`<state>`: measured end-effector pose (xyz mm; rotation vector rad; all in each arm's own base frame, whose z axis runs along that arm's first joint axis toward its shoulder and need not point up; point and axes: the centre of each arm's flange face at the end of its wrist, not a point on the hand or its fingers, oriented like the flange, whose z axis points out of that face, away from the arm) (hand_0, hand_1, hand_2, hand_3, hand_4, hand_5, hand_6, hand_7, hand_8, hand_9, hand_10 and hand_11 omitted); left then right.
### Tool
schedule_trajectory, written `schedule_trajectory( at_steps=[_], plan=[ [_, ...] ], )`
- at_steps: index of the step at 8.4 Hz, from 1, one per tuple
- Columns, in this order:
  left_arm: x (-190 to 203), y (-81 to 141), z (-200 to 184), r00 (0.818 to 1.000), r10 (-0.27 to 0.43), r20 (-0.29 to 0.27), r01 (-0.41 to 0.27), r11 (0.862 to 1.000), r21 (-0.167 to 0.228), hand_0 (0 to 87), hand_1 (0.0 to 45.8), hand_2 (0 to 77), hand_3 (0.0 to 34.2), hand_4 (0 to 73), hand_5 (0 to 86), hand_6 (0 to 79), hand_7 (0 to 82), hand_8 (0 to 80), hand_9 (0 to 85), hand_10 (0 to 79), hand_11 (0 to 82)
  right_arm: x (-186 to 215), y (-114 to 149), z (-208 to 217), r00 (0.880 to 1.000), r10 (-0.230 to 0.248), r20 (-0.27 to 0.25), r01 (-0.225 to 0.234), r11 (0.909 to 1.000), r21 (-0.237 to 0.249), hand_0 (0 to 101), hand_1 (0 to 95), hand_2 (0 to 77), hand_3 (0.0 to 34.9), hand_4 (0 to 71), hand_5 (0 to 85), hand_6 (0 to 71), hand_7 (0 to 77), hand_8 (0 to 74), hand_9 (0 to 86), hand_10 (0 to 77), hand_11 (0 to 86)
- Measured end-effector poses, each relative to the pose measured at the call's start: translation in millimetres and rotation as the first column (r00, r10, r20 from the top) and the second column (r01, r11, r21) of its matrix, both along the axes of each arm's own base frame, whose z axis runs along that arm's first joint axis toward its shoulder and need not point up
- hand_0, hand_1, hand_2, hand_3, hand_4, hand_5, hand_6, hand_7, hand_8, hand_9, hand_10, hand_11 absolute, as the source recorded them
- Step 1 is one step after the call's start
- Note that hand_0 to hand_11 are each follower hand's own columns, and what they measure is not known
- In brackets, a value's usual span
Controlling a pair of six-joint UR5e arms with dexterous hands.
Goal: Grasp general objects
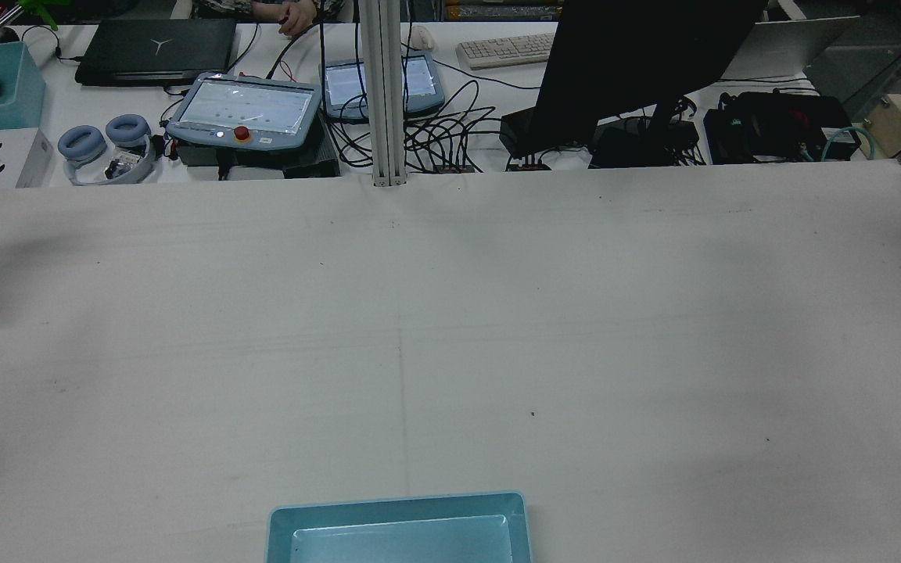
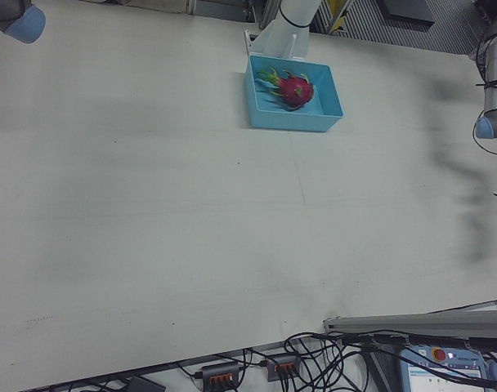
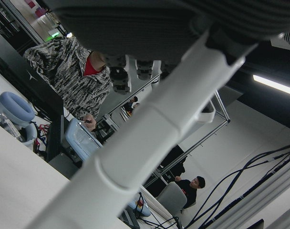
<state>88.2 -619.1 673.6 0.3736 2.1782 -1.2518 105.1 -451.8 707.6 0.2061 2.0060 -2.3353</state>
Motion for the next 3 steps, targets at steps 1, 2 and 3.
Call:
schedule_trajectory(
  at_steps=[1, 2, 3],
  plan=[
    [-19, 5, 19, 0.999, -0.033, 0.003, 0.033, 0.999, -0.019, 79.8, 0.0, 0.0, 0.0, 14.2, 69.8, 18.5, 70.4, 1.1, 12.0, 22.9, 7.6, 0, 0, 0, 1.0, 0.0, 0.0, 0.0, 1.0, 0.0, 0, 94.9, 77.4, 0.0, 0.0, 0.0, 0.0, 0.0, 0.0, 0.5, 0.0, 0.5],
    [-39, 15, 37, 0.998, -0.065, 0.008, 0.065, 0.997, -0.038, 79.8, 0.0, 0.0, 0.0, 14.2, 69.8, 18.5, 70.4, 1.1, 12.0, 22.9, 7.6, 0, 0, 0, 1.0, 0.0, 0.0, 0.0, 1.0, 0.0, 0, 94.9, 77.4, 0.0, 0.0, 0.0, 0.0, 0.0, 0.0, 0.5, 0.0, 0.5],
    [-56, 28, 55, 0.995, -0.1, 0.012, 0.1, 0.993, -0.058, 79.8, 0.0, 0.0, 0.0, 15.3, 69.8, 18.5, 70.4, 1.6, 13.1, 22.9, 8.2, 0, 0, 0, 1.0, 0.0, 0.0, 0.0, 1.0, 0.0, 0, 94.9, 77.4, 0.0, 0.0, 0.0, 0.0, 0.0, 0.0, 0.5, 0.0, 0.5]
  ],
)
